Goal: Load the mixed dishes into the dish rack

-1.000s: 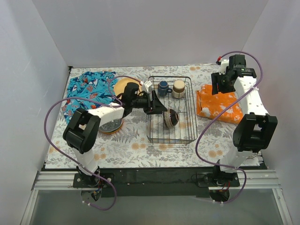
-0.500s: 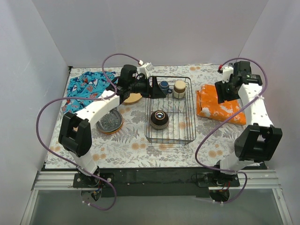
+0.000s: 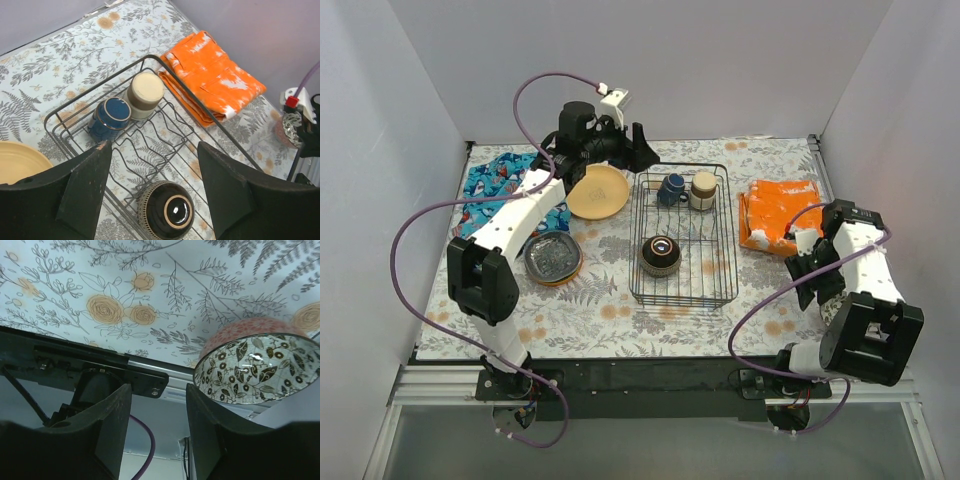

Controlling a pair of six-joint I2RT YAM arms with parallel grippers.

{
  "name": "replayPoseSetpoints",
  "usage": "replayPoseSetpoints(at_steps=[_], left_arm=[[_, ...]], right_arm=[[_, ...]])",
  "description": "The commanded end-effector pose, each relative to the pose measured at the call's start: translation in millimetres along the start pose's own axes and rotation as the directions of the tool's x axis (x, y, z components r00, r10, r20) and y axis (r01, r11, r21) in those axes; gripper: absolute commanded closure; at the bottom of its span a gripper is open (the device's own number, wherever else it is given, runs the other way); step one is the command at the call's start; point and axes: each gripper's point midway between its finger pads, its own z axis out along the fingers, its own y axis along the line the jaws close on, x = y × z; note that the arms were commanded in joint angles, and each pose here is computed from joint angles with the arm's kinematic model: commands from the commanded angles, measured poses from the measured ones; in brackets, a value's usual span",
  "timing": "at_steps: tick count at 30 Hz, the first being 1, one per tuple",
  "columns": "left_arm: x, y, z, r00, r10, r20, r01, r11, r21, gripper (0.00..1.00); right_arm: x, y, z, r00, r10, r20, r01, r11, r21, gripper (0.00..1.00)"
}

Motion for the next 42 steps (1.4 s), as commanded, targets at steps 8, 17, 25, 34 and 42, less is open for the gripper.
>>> replayPoseSetpoints(at_steps=[8,17,25,34,42], left_arm=[[4,11,-3,0.999,0.041,-0.032,-0.043,0.998,-0.044,0.31],[4,13,-4,0.998,0.052,-0.031,-0.054,0.997,-0.053,0.31],[-1,16,-4,0.998,0.061,-0.019,-0.062,0.996,-0.071,0.31],[2,15,-4,0.999,0.050,-0.019,-0.051,0.996,-0.069,0.31],[2,17,-4,0.998,0.055,-0.016,-0.056,0.996,-0.075,0.31]], right_arm=[[17,-21,23,0.999,0.052,-0.009,-0.051,0.995,0.085,0.45],[24,-36,36,0.995,0.093,-0.046,-0.088,0.992,0.093,0.46],[34,-30,48,0.986,0.132,-0.097,-0.127,0.990,0.063,0.65],[33,-19,15,0.989,0.135,-0.069,-0.133,0.991,0.024,0.99],[-9,-30,-63,0.982,0.034,0.187,-0.056,0.991,0.118,0.99]])
